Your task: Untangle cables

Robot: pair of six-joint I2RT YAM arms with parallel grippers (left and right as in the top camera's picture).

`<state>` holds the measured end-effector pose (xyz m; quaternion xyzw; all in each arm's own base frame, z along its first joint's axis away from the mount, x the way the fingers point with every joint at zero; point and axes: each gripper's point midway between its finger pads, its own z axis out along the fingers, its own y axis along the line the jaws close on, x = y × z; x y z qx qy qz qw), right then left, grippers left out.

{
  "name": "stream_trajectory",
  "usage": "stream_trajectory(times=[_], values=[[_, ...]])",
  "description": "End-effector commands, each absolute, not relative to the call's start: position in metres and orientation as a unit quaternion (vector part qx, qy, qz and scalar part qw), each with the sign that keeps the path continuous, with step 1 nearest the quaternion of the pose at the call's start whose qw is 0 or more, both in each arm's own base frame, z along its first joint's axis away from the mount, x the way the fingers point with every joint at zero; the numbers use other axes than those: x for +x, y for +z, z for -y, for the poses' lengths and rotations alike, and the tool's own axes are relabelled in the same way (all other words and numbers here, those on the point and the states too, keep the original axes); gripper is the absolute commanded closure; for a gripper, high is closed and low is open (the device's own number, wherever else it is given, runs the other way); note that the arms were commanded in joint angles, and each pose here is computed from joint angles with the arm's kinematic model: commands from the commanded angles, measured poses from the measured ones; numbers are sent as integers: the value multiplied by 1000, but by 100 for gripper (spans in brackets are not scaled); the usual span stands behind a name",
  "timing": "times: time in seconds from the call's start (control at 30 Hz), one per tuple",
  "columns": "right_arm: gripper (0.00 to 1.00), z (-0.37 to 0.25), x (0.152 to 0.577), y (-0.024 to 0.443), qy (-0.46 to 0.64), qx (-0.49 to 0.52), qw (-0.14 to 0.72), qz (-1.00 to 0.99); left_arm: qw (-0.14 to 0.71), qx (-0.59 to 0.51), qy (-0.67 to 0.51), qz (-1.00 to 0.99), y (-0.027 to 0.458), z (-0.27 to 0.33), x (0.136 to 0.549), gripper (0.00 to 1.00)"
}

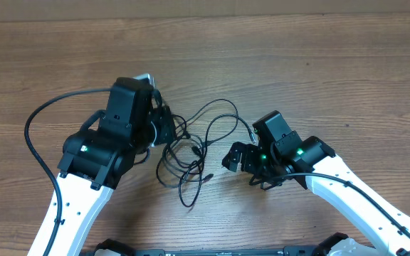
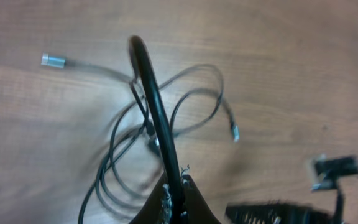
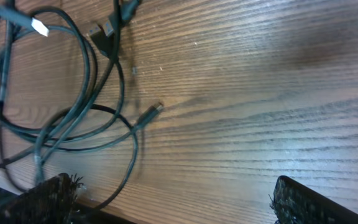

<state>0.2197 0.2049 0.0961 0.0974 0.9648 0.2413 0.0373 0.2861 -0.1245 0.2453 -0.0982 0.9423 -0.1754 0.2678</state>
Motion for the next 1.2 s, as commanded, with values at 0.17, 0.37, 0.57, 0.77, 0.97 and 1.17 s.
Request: stream_trajectory(times=[0.17, 0.37, 0.57, 0.77, 0.97, 1.17], values=[[0, -226, 236, 112, 295, 78, 68, -950, 225, -102, -165, -955, 234, 120, 269, 96], [0, -240, 222, 120, 338, 61, 28, -939, 222, -95, -178, -954, 235, 126, 269, 95], [0, -249, 213, 127, 367, 50, 1, -929, 206, -85, -205, -953, 233, 138, 269, 95], [1, -257, 200, 136, 399, 35, -34, -916, 191, -27, -232, -954, 231, 156, 265, 95], [17, -253, 186, 138, 398, 16, -50, -916, 194, 0, -232, -953, 232, 162, 262, 96], [17, -252, 169, 169, 436, -16, -44, -899, 225, 89, -264, -934, 250, 174, 256, 96]])
